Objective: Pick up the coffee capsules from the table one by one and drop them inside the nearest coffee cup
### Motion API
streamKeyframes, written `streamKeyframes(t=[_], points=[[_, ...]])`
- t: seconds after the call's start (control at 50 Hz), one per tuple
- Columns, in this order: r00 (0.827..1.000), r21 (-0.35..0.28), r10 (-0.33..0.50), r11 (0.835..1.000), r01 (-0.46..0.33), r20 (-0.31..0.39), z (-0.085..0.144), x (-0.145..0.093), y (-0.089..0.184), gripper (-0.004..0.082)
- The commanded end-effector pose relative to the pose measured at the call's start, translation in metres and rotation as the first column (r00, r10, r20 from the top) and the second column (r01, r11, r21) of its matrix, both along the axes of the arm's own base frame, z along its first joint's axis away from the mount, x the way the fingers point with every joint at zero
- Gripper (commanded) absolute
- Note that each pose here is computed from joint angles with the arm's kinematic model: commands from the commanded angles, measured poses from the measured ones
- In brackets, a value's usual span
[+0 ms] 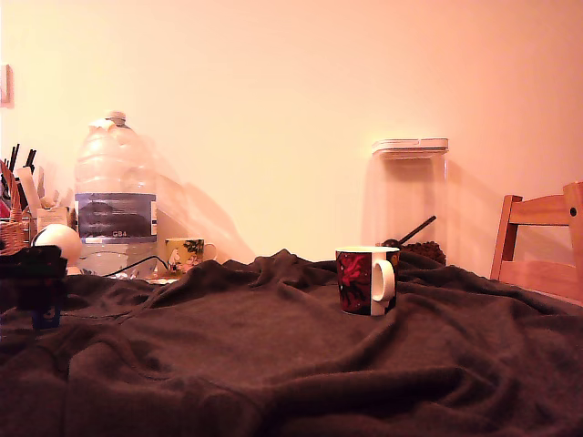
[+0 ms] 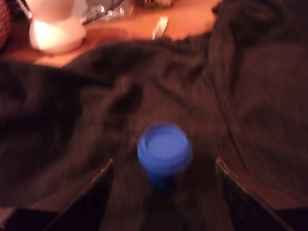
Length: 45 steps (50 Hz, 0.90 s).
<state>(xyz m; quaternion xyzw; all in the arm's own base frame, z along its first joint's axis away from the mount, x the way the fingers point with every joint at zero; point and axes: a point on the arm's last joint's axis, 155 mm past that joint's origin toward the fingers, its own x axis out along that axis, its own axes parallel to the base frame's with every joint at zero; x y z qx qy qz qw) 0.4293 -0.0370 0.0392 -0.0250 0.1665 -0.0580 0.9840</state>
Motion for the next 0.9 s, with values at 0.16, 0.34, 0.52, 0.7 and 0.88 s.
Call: streamKeyframes(t=[0.16,0.34,0.52,0.7,0.88], points=[[0.999,-0.012,-0.034,0.999,0.033,-0.041,-0.019,0.008,-0.003,0.0607],[0.997,-0.014,-0.039,0.999,0.039,-0.068,-0.032,0.010,-0.005,0.0606],[0.996,-0.013,-0.039,0.999,0.038,-0.083,-0.039,0.010,-0.005,0.0606],[0.997,-0.013,-0.039,0.999,0.038,-0.065,-0.034,0.012,-0.005,0.0601],[0.997,-0.013,-0.038,0.999,0.037,-0.060,-0.033,0.014,-0.004,0.0504]])
